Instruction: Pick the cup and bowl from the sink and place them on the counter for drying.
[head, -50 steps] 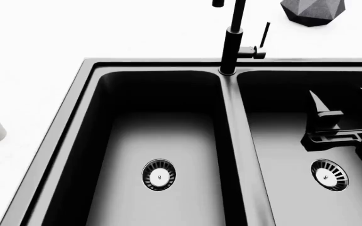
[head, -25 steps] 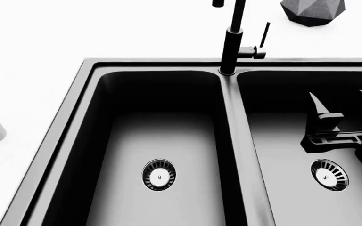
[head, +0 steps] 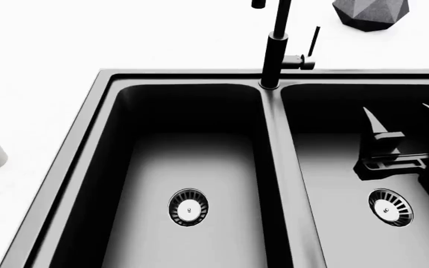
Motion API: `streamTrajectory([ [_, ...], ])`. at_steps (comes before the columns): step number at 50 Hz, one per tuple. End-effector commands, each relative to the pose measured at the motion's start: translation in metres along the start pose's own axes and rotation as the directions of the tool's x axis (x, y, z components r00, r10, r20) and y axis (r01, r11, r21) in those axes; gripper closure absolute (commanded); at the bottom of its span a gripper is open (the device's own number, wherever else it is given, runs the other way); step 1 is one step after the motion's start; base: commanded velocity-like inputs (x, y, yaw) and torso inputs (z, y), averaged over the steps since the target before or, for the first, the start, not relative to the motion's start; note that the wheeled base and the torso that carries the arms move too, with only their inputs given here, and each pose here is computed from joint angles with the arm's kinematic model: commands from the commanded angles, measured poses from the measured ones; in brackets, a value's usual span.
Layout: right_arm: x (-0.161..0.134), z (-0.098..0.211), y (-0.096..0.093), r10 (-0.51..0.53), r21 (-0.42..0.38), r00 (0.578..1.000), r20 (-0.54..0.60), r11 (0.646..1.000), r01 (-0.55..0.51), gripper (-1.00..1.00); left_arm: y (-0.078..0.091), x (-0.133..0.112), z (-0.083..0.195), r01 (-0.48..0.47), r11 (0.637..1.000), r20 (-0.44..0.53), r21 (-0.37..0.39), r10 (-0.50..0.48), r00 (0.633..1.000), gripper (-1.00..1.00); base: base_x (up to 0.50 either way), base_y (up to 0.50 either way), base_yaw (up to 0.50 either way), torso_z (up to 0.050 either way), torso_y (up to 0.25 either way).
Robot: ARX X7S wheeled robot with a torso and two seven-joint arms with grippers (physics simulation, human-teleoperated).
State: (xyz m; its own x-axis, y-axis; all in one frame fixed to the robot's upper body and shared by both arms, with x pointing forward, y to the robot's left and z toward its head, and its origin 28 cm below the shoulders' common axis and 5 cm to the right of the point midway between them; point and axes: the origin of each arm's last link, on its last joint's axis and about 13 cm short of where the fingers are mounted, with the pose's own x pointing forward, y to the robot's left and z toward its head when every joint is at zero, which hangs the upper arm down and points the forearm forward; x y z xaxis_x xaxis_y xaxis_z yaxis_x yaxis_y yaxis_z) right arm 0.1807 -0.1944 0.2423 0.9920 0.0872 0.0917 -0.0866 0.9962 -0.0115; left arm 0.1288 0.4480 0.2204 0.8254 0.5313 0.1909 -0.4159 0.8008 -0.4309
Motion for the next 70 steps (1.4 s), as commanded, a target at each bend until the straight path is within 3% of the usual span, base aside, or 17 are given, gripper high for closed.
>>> streamTrajectory([
  [1,0.002,-0.001,0.000,0.009,0.002,1.000,0.002,1.000,-0.009,-1.00,0.001,0.001,0.000,0.165,0.985,-0.008,0.053,-0.165,0.986,-1.00,0.00,0.00,0.00,0.000,0.000],
  [3,0.002,0.000,0.000,0.010,0.001,1.000,0.002,1.000,-0.010,-1.00,0.001,0.001,0.000,0.173,0.983,-0.008,0.055,-0.173,0.985,-1.00,0.00,0.00,0.00,0.000,0.000],
  [7,0.004,0.004,0.001,0.008,-0.007,1.000,0.014,1.000,-0.008,-1.00,0.001,0.000,0.000,0.292,0.956,-0.081,0.019,-0.289,0.954,-1.00,0.00,0.00,0.00,0.000,0.000],
  [19,0.006,0.017,-0.002,-0.006,-0.030,1.000,0.026,1.000,0.007,-1.00,0.003,0.000,0.001,0.429,0.902,-0.188,0.048,-0.413,0.891,-1.00,0.00,0.00,0.00,0.000,0.000],
  [25,0.008,0.023,0.000,-0.003,-0.040,1.000,0.027,0.999,0.004,-1.00,0.003,0.000,0.001,0.475,0.878,-0.221,0.062,-0.452,0.864,-1.00,0.00,0.00,0.00,0.000,0.000],
  [31,0.009,0.028,0.000,-0.004,-0.045,1.000,0.024,0.999,0.005,-1.00,0.003,-0.001,0.001,0.488,0.873,-0.276,-0.006,-0.470,0.838,-1.00,0.00,0.00,0.00,0.000,0.000],
  [36,0.007,0.030,0.001,-0.006,-0.034,1.000,0.005,0.999,0.007,-1.00,0.003,-0.001,0.002,0.511,0.859,-0.306,0.033,-0.478,0.823,-1.00,0.00,0.00,0.00,0.000,0.000],
  [49,0.009,0.027,0.001,0.003,-0.028,1.000,-0.002,1.000,-0.003,-1.00,0.004,0.001,0.002,0.592,0.796,-0.258,0.126,-0.550,0.795,-1.00,0.00,0.00,0.00,0.000,0.000],
  [51,0.010,0.025,0.001,0.009,-0.022,1.000,-0.001,1.000,-0.009,-1.00,0.004,0.001,0.002,0.608,0.781,-0.216,0.144,-0.574,0.789,-1.00,0.00,0.00,0.00,0.000,0.000],
  [69,0.013,0.030,0.004,0.020,-0.028,1.000,0.019,0.999,-0.019,-1.00,0.004,0.002,0.002,0.652,0.745,-0.225,0.139,-0.618,0.754,-1.00,0.00,0.00,0.00,0.000,0.000],
  [70,0.014,0.027,0.004,0.001,-0.071,0.999,-0.040,0.997,-0.004,-1.00,0.004,0.002,0.002,0.654,0.744,-0.227,0.137,-0.619,0.752,-1.00,0.00,0.00,0.00,0.000,0.000],
])
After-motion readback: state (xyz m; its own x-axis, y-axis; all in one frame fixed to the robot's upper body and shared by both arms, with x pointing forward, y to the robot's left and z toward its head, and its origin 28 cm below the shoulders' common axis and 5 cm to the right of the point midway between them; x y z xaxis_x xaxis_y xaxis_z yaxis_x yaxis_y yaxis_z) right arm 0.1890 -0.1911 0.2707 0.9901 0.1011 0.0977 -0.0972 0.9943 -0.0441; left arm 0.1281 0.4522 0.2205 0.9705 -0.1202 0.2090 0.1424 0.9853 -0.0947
